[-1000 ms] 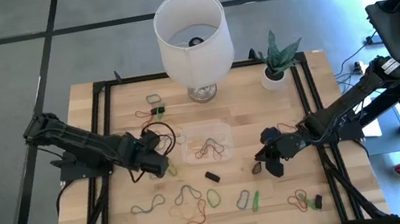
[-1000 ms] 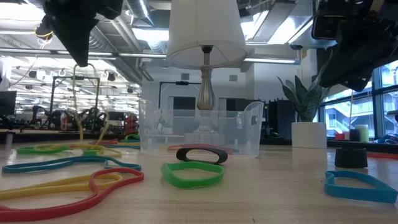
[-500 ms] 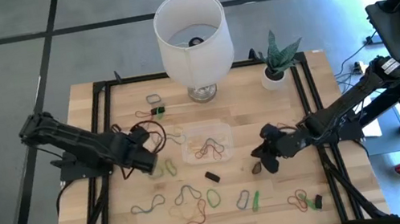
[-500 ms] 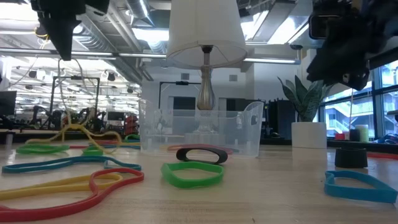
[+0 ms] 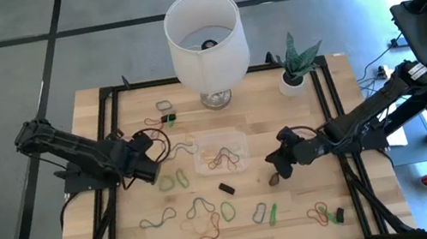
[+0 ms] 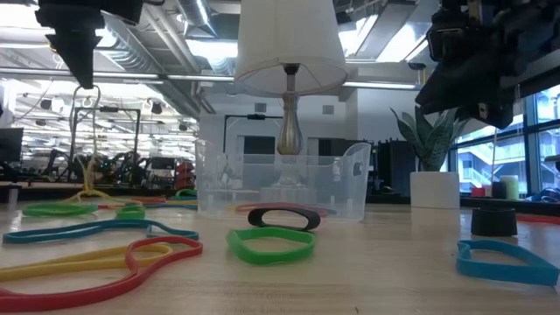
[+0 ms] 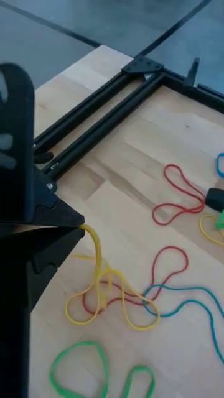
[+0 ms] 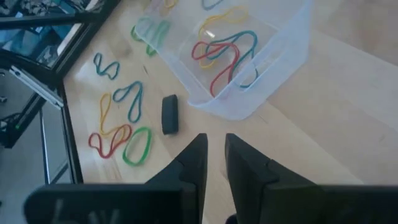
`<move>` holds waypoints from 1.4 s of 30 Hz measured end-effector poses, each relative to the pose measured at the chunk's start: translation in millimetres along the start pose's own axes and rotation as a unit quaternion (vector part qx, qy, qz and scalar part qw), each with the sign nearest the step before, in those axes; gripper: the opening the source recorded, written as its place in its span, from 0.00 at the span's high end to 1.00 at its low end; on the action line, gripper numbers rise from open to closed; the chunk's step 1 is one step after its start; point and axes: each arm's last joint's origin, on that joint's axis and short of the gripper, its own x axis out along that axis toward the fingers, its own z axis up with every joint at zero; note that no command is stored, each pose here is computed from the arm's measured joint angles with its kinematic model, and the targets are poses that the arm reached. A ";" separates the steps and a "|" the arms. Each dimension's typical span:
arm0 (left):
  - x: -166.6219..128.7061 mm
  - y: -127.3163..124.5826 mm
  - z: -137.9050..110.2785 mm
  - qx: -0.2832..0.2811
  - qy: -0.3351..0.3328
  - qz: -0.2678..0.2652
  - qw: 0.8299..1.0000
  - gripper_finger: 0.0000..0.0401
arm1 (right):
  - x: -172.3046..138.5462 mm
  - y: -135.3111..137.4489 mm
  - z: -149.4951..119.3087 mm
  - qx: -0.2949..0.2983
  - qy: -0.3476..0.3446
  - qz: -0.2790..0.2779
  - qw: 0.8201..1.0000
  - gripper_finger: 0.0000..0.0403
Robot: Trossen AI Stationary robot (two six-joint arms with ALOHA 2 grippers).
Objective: Pick and place rubber bands into bin
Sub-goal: Put the yellow rubber band into the container
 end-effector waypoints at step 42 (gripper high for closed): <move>45.1 -56.3 -47.0 -0.165 0.072 -0.158 0.971 0.70 | 2.0 -2.9 3.9 -0.074 -0.003 -0.009 0.997 0.85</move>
